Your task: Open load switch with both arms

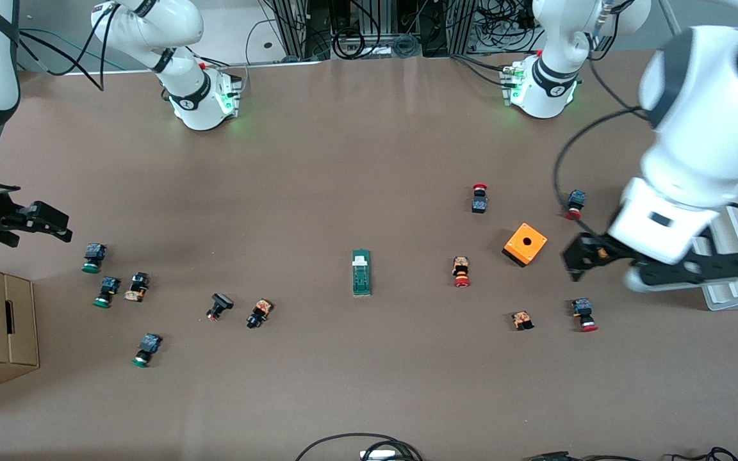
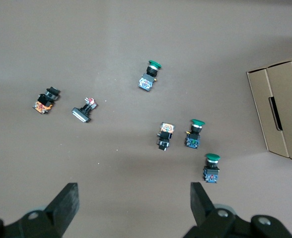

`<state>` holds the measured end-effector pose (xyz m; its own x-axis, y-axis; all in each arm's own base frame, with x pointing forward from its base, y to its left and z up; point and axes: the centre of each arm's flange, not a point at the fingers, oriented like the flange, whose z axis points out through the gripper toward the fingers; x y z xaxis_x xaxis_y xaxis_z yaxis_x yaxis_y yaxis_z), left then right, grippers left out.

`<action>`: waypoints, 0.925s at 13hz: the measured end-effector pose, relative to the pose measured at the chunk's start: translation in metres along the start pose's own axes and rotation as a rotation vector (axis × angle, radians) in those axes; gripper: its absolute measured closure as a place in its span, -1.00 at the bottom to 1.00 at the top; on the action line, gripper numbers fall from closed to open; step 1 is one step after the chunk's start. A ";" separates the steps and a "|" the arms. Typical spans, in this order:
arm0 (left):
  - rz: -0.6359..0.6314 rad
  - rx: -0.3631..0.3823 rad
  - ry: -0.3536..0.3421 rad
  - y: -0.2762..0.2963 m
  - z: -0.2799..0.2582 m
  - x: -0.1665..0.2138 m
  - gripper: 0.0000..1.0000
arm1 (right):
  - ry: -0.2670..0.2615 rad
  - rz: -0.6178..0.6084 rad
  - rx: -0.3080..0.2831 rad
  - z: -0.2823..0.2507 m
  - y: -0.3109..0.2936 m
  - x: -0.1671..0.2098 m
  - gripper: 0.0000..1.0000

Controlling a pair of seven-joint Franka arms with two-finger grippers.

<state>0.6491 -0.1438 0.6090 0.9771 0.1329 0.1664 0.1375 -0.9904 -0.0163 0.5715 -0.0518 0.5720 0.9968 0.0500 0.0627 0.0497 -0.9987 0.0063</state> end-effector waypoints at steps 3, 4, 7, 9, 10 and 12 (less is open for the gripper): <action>-0.054 0.021 -0.089 -0.047 0.007 0.004 -1.00 | 0.007 -0.002 -0.001 -0.002 -0.001 0.001 -1.00; -0.037 0.025 -0.109 -0.060 0.006 0.003 -1.00 | 0.008 -0.002 -0.001 -0.003 -0.001 0.001 -1.00; -0.016 0.029 -0.143 -0.092 0.002 -0.004 -1.00 | 0.015 -0.002 -0.002 -0.004 -0.001 0.002 -1.00; -0.028 0.031 -0.159 -0.109 0.003 -0.010 -1.00 | 0.018 -0.003 -0.002 -0.004 -0.001 0.002 -1.00; -0.029 0.030 -0.168 -0.115 0.004 -0.014 -1.00 | 0.019 -0.003 -0.002 -0.004 -0.001 0.002 -1.00; -0.039 0.028 -0.189 -0.127 0.007 -0.021 -1.00 | 0.020 -0.004 -0.003 -0.005 -0.002 0.002 -1.00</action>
<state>0.6118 -0.0205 0.6003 0.9837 0.1785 -0.0202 0.1776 -0.9832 -0.0412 0.5735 -0.0501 0.5770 0.9951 0.0536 0.0828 0.0530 -0.9986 0.0092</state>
